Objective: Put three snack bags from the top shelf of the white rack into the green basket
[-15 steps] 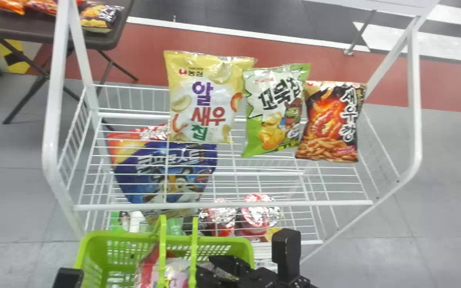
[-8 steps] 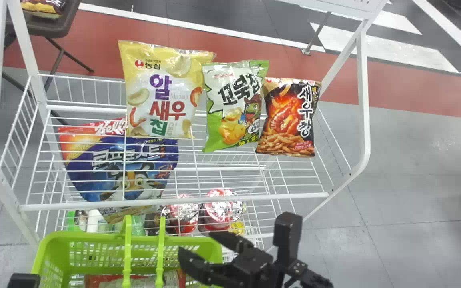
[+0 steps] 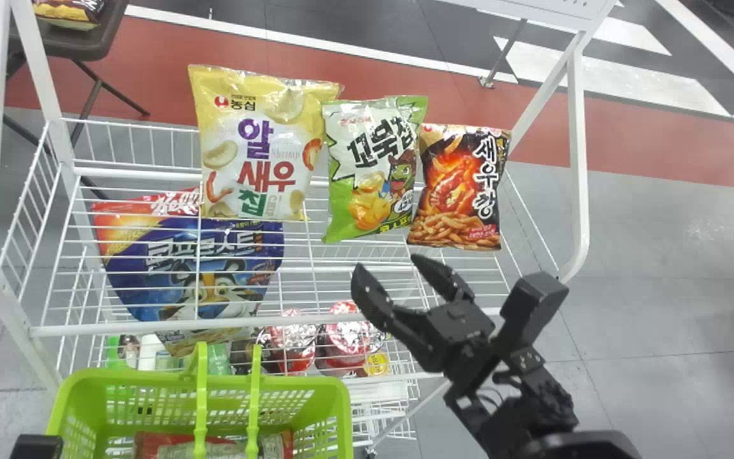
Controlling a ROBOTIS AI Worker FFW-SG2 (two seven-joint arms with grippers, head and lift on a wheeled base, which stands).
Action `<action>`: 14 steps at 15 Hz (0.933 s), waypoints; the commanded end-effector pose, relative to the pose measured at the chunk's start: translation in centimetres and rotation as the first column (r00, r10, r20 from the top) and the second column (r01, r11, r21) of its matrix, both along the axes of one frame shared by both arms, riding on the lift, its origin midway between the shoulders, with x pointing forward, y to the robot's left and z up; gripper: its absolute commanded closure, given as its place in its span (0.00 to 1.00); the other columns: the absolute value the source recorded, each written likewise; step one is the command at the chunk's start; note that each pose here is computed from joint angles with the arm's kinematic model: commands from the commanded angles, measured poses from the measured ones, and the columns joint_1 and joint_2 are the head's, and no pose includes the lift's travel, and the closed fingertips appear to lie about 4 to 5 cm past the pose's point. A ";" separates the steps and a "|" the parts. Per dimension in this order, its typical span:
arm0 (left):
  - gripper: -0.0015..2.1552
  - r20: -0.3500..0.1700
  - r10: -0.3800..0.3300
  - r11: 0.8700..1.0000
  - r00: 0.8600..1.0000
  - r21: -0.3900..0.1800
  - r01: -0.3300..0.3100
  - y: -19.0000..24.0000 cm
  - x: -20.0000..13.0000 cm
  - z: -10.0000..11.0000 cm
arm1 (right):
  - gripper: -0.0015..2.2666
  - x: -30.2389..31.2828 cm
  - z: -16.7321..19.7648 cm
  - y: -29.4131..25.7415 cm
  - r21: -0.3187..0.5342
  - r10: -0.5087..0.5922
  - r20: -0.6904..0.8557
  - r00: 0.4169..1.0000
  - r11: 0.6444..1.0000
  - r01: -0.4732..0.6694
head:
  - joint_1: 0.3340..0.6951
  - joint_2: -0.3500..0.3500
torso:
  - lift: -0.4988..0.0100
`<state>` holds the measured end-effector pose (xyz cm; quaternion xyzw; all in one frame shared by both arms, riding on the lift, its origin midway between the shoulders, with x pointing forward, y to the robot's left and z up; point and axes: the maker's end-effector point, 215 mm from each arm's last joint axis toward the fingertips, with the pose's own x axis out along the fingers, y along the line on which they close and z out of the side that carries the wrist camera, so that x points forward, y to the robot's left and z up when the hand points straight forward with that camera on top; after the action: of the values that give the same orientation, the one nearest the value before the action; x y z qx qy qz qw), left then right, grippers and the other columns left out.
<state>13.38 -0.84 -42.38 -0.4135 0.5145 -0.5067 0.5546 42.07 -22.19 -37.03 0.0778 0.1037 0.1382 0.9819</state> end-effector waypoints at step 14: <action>1.00 -0.008 -0.007 1.000 1.000 0.013 0.007 0.8 0.3 -0.3 | 0.93 13.3 -0.4 -4.1 -0.152 -0.172 0.065 0.983 0.972 0.180 | 1.00 0.00 | 0.98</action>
<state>13.64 -0.05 -42.63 -0.4095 0.5211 -0.5040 0.5538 55.74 -26.03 -37.52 0.0048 0.0893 0.0447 0.9950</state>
